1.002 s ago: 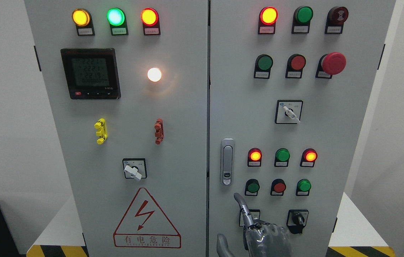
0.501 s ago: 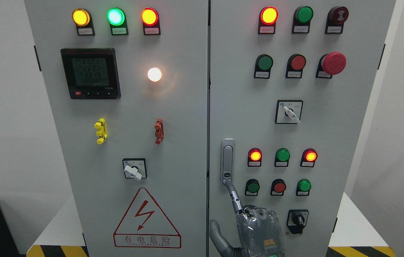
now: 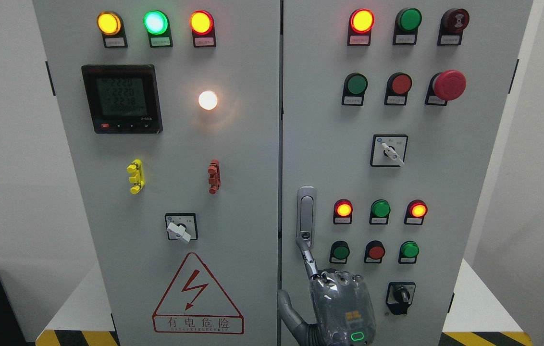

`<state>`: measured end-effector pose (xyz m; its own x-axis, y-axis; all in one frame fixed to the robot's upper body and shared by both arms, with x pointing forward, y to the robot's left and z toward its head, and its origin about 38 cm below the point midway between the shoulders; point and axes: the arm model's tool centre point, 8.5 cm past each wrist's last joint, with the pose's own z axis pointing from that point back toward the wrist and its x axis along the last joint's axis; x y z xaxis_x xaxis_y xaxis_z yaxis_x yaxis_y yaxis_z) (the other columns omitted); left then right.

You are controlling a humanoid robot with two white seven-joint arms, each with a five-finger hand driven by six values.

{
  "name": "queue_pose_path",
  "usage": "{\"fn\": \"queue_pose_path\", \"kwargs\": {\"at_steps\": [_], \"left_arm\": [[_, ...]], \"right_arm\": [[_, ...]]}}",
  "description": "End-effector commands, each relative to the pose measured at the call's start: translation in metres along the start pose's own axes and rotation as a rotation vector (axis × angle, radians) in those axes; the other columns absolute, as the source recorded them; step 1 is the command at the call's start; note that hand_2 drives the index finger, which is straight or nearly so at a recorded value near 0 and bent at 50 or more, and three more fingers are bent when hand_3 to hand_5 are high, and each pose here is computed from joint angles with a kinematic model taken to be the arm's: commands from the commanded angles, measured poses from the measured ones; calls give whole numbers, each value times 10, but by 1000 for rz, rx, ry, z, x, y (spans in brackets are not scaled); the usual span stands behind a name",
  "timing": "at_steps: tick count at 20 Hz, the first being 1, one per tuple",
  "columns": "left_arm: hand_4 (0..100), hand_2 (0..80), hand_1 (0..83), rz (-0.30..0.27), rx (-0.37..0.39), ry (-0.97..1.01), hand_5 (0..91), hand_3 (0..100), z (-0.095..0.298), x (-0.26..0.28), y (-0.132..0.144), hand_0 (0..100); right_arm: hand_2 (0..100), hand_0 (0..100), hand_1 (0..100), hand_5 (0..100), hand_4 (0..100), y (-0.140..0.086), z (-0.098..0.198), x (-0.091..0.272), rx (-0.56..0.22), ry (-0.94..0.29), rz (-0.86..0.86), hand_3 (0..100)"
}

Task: Release door handle
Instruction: 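Close the right hand fingers around the silver handle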

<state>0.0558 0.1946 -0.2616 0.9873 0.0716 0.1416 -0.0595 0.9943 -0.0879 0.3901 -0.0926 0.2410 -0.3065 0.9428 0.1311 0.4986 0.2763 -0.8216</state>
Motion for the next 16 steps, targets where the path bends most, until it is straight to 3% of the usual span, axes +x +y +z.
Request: {"fn": "queue_pose_path", "kwargs": {"at_steps": [1,16], "left_arm": [[12,22,0,-22,-3,-18,0,94,-1,7,-1,0],[11,23,0,-22,-3,-18,0,93,-1,7,-1,0]], "right_arm": [[0,475,281,964,984,10,-2,-1,27,1,27,1000],[0,463,274,958,983,4,-10,-2,1,32,32,1000]]}}
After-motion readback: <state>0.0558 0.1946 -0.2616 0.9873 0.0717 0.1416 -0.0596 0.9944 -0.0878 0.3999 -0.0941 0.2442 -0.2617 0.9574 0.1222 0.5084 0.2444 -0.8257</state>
